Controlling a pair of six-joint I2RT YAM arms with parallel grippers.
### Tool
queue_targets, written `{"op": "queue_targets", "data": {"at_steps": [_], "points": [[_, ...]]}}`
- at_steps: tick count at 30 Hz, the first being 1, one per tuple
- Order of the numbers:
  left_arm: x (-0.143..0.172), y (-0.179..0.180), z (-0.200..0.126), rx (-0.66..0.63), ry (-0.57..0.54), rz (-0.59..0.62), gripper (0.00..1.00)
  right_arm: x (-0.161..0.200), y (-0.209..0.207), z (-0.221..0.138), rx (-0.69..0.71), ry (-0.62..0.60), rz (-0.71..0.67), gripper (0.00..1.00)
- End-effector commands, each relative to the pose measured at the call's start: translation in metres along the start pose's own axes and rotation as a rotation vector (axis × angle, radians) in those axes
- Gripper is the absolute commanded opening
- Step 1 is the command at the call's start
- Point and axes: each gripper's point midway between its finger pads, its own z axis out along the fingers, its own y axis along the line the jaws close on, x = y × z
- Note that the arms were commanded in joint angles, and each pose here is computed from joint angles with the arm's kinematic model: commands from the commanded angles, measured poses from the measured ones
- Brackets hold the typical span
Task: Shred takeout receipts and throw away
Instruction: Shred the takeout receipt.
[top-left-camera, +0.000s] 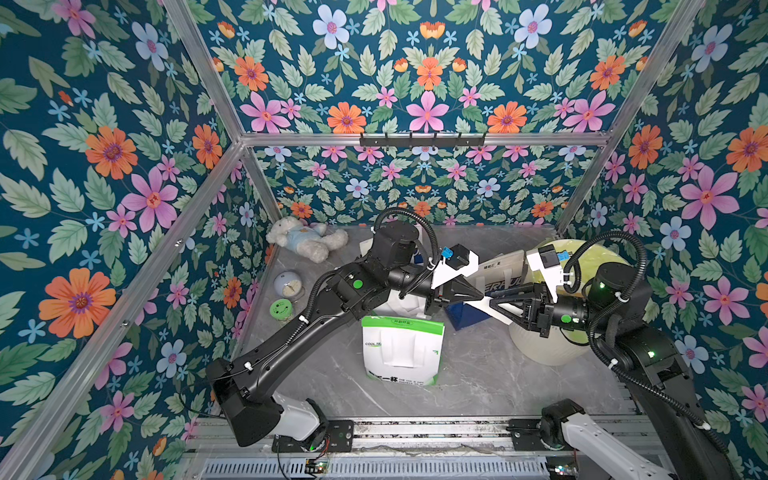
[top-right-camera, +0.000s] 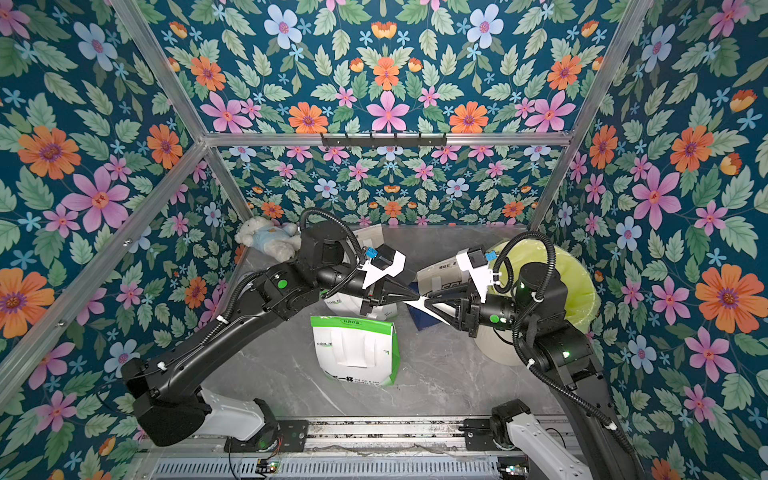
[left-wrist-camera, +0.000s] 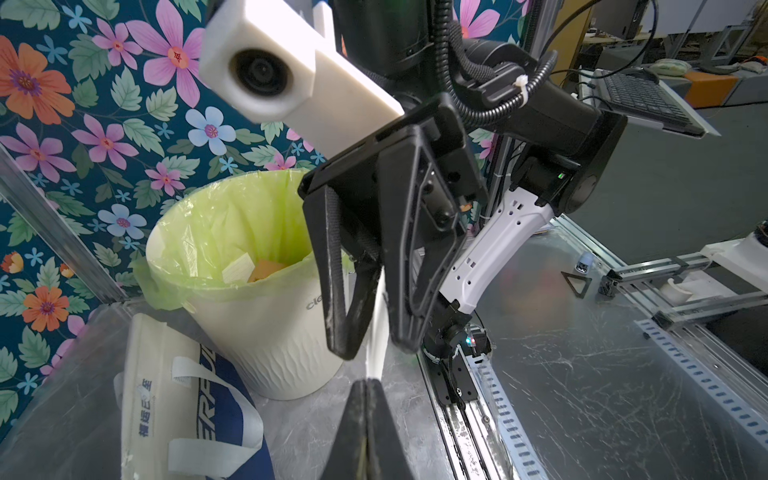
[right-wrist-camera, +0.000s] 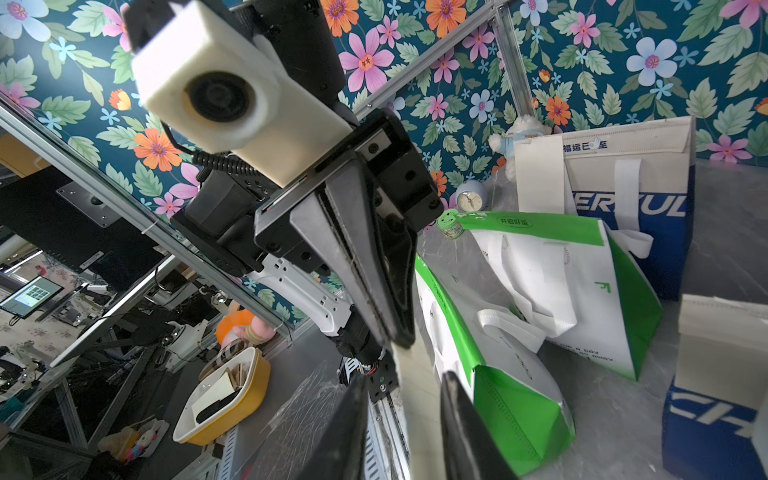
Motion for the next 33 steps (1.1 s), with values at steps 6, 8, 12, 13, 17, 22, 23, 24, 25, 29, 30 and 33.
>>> {"op": "queue_targets", "data": {"at_steps": [6, 8, 12, 13, 17, 22, 23, 24, 25, 29, 30, 33], "points": [[-0.011, -0.002, 0.000, 0.010, -0.047, 0.020, 0.00, -0.013, 0.002, 0.003, -0.023, -0.046, -0.023, 0.23], [-0.010, -0.002, 0.001, 0.011, -0.047, 0.017, 0.00, -0.014, 0.003, 0.003, -0.025, -0.054, -0.026, 0.21], [-0.008, -0.001, 0.002, 0.010, -0.048, 0.011, 0.00, -0.016, 0.003, 0.004, -0.030, -0.057, -0.025, 0.19], [-0.009, -0.001, 0.001, 0.010, -0.050, 0.013, 0.00, -0.015, 0.002, 0.004, -0.029, -0.055, -0.023, 0.18], [-0.009, 0.000, 0.002, 0.006, -0.052, 0.012, 0.00, -0.014, 0.002, 0.006, -0.035, -0.050, -0.017, 0.10], [-0.010, 0.001, 0.001, -0.010, -0.059, 0.022, 0.00, -0.009, -0.001, 0.008, -0.029, -0.034, 0.000, 0.03], [-0.011, 0.002, 0.000, -0.015, -0.062, 0.026, 0.00, -0.008, -0.001, 0.008, -0.028, -0.031, 0.003, 0.04], [-0.011, 0.001, 0.001, -0.015, -0.064, 0.027, 0.00, -0.007, -0.001, 0.008, -0.026, -0.031, 0.004, 0.04], [-0.012, 0.002, -0.001, -0.021, -0.068, 0.031, 0.00, -0.007, -0.002, 0.009, -0.022, -0.031, 0.004, 0.04], [-0.015, 0.001, -0.003, -0.030, -0.084, 0.040, 0.00, -0.006, -0.003, 0.009, -0.014, -0.029, 0.011, 0.03], [-0.015, 0.001, -0.003, -0.033, -0.086, 0.040, 0.00, -0.005, -0.003, 0.009, -0.015, -0.027, 0.012, 0.03], [-0.015, 0.001, -0.003, -0.036, -0.088, 0.039, 0.00, -0.004, -0.004, 0.009, -0.012, -0.024, 0.016, 0.08]]}}
